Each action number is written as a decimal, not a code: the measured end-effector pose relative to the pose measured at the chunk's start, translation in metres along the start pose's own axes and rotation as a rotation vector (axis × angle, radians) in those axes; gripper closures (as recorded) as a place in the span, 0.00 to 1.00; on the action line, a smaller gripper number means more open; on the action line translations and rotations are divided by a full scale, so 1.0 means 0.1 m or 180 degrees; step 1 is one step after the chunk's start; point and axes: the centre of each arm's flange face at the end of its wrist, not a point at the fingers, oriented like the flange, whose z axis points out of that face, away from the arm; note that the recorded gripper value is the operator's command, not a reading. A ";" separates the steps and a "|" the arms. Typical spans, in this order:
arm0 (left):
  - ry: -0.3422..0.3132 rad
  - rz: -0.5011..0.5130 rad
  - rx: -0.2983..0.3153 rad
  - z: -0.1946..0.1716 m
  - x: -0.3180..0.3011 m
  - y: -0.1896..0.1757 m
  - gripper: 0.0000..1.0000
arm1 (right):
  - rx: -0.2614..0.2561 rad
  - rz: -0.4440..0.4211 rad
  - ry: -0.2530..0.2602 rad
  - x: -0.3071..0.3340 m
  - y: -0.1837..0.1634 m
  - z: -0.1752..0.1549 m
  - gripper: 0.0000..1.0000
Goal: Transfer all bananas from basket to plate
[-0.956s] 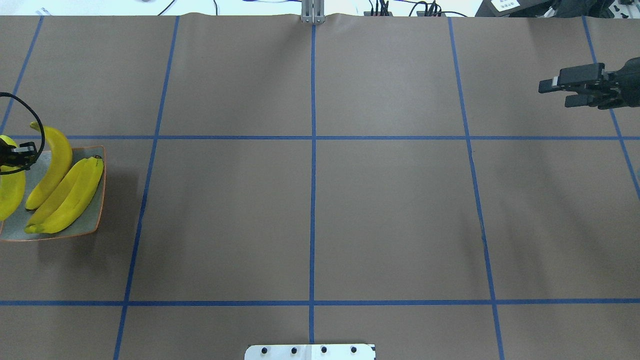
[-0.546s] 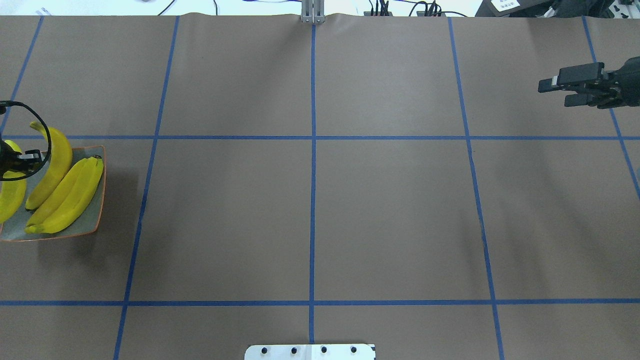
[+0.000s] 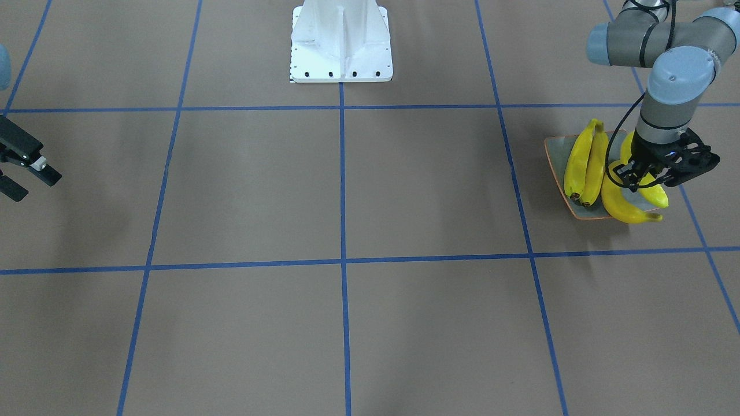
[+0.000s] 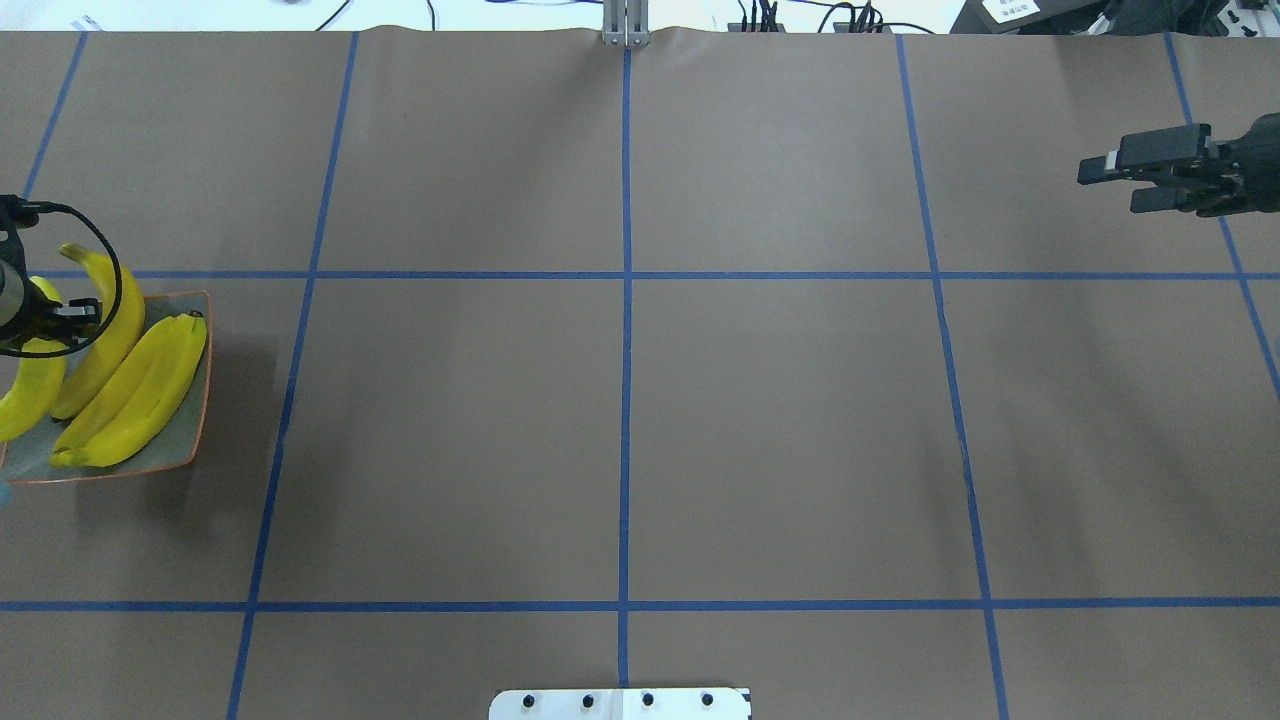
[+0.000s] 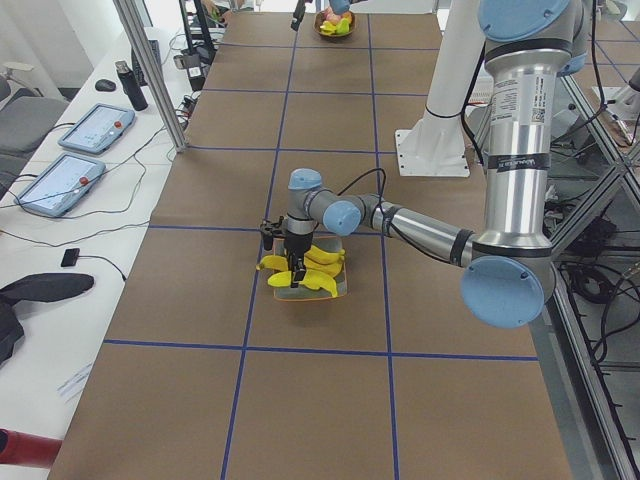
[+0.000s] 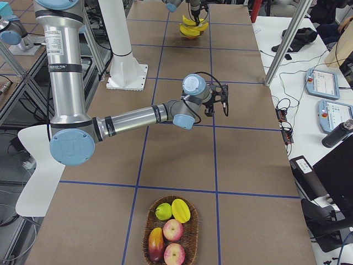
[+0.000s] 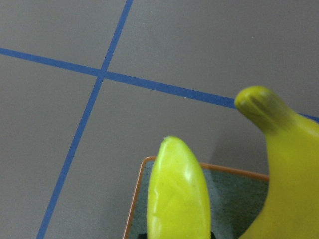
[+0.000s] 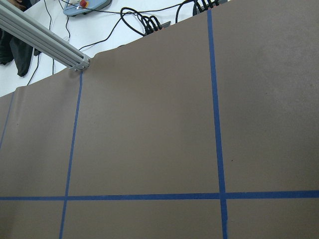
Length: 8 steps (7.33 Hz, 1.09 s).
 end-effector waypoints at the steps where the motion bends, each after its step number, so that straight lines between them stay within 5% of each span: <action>1: -0.0008 0.0038 0.0000 0.01 0.00 0.00 0.50 | 0.0004 -0.0003 -0.0004 -0.01 0.00 -0.01 0.00; 6: -0.0019 0.0056 0.0003 0.02 0.00 -0.01 0.23 | 0.0010 0.0003 -0.0014 -0.01 -0.01 -0.05 0.00; 8: 0.0050 0.0080 0.0032 -0.11 0.05 -0.01 0.22 | 0.0024 0.0010 -0.0006 0.01 -0.02 -0.07 0.00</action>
